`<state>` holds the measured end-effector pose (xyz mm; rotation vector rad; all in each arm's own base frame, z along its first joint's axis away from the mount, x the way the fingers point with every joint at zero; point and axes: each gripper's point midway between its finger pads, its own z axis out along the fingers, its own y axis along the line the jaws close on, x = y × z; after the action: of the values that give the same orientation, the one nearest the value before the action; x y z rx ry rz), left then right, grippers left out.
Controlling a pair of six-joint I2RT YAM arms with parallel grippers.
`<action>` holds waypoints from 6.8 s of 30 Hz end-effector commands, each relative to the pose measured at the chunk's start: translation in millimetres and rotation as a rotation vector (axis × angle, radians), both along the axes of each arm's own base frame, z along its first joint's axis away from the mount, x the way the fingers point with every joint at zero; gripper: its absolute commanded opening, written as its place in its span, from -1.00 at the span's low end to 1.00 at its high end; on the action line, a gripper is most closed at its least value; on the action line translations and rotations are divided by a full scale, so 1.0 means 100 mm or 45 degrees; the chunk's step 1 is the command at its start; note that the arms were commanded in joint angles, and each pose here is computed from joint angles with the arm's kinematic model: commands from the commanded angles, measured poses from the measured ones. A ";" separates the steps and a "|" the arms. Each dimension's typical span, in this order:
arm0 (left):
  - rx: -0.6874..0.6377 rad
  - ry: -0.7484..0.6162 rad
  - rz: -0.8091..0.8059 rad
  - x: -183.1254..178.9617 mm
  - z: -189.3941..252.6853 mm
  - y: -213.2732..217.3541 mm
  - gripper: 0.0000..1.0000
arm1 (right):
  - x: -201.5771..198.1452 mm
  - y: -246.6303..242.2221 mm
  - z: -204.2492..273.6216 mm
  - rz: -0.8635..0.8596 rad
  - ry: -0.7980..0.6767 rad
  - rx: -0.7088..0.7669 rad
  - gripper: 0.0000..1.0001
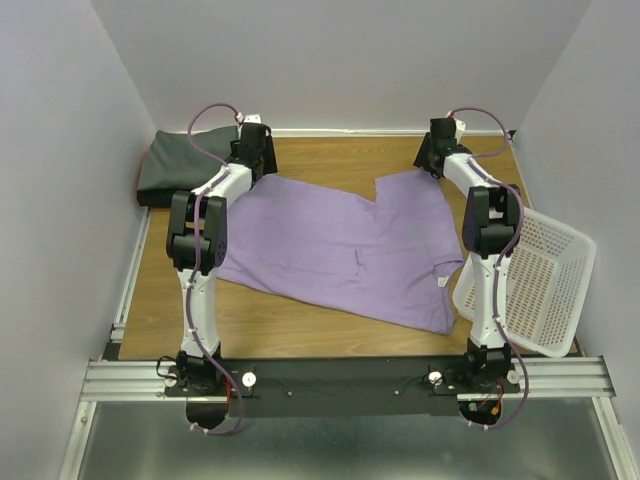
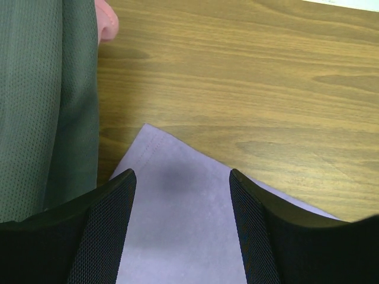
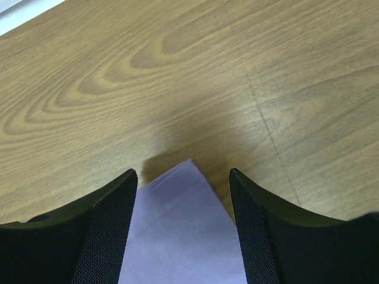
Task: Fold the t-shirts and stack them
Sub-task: Fold the tshirt
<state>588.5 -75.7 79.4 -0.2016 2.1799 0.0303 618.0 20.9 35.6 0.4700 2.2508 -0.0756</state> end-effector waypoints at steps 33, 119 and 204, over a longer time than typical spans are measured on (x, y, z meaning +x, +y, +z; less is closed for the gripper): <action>0.112 0.233 0.096 0.16 -0.35 0.27 0.31 | -0.14 0.00 -0.11 0.029 0.055 0.024 -0.91; 0.116 -0.034 0.125 -0.47 0.29 0.45 -1.00 | -2.23 0.29 1.35 0.202 -0.278 0.337 -0.97; -0.160 -0.304 0.019 -1.56 0.81 0.28 0.24 | -2.24 1.08 0.14 0.394 0.079 0.311 0.07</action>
<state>430.7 -42.7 163.5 -0.2900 1.9493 -0.0867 384.5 115.4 45.6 0.2893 2.3955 0.3080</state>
